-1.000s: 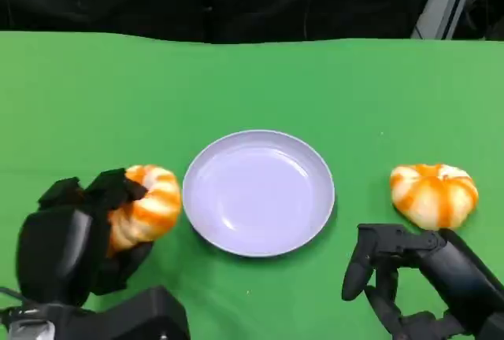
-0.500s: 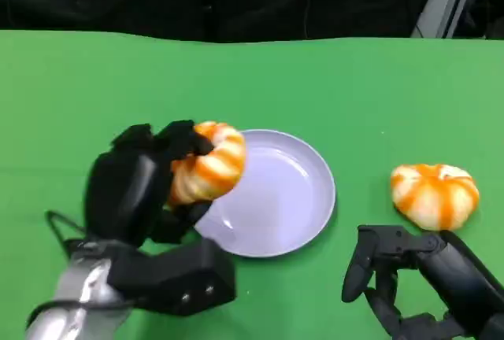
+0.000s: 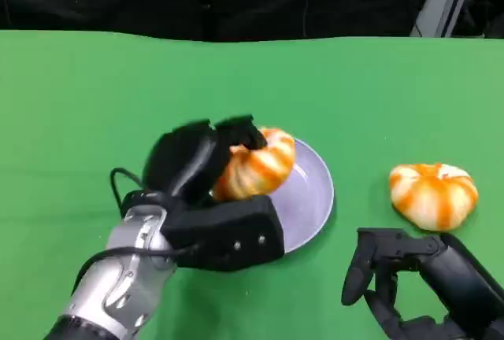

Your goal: Grasp the bread from the table and place it into the plate.

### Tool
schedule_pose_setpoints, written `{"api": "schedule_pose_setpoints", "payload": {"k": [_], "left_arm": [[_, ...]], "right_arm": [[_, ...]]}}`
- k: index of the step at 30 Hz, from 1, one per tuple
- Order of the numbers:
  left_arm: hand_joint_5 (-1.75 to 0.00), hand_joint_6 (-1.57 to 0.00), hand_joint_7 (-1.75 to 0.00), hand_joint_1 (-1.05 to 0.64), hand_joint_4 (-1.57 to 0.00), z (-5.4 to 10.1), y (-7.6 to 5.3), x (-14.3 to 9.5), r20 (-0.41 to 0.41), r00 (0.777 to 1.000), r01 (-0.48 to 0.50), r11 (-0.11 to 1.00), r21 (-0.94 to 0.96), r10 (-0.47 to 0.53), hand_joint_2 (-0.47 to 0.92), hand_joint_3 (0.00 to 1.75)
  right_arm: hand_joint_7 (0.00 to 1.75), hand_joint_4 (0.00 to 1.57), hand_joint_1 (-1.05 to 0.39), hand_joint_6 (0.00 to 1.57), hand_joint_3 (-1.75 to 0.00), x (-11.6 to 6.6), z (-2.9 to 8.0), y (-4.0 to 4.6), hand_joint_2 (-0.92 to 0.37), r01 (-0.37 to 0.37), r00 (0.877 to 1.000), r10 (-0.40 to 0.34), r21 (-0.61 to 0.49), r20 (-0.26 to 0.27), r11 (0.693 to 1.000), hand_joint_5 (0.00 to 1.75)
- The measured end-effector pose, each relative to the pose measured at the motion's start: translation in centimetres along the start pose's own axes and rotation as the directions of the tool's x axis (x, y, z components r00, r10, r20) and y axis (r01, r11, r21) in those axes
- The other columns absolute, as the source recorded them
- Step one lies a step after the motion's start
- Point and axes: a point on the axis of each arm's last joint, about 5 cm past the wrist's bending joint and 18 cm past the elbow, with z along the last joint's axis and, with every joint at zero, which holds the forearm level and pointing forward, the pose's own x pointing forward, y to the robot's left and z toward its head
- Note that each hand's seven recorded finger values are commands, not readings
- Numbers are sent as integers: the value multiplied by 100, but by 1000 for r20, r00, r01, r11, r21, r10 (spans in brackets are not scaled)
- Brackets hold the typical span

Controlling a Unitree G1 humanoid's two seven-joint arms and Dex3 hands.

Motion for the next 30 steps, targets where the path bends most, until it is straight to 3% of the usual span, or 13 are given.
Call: {"api": "schedule_pose_setpoints", "payload": {"k": [2, 4, 11, 16, 23, 24, 29, 30], "left_arm": [[-30, -24, -1, -57, -7, 27, 23, 1, -13, 999, 52, 998, 17, -52, 92, 16], [-26, -19, 0, -64, -2, 43, 52, -4, -24, 996, 92, 994, 50, -91, 92, 20], [-4, -8, -1, -78, 0, 62, 94, -24, -74, 971, 233, 967, 103, -226, 92, 28], [-3, -9, -1, -78, -2, 46, 107, -54, -84, 963, 266, 958, 108, -257, 92, 32], [-17, -27, -9, -63, -23, -7, 315, -232, -17, 985, 170, 984, 59, -169, 92, 27], [-24, -33, -11, -60, -34, -30, 327, -277, -6, 989, 151, 988, 35, -150, 92, 28], [-54, -52, -12, -49, -53, -146, 383, -515, 18, 998, 62, 994, -91, -61, 92, 27], [-61, -62, -16, -43, -64, -159, 390, -558, 17, 999, 48, 993, -105, -47, 92, 24]], "right_arm": [[130, 85, 9, 80, -137, -1, 1, 1, -31, 0, 1000, 0, 0, 0, 1000, 167], [130, 85, 10, 81, -136, -6, 7, 0, -31, 1, 1000, -1, 1, -1, 1000, 167], [130, 86, 10, 82, -139, -6, 22, -3, -31, 3, 1000, -3, -2, 5, 1000, 167], [130, 86, 9, 81, -138, -6, 22, -4, -30, 2, 1000, -2, 1, 5, 1000, 167], [129, 86, 10, 81, -138, -8, 22, -4, -30, 1, 1000, -1, 2, 7, 1000, 166], [129, 86, 10, 81, -139, -10, 22, -4, -30, 1, 1000, -1, 2, 7, 1000, 166], [129, 86, 11, 82, -141, -15, 33, -6, -30, 2, 1000, -2, 0, 2, 1000, 166], [129, 86, 11, 82, -141, -13, 34, -5, -29, 2, 1000, -2, 1, 2, 1000, 166]]}}
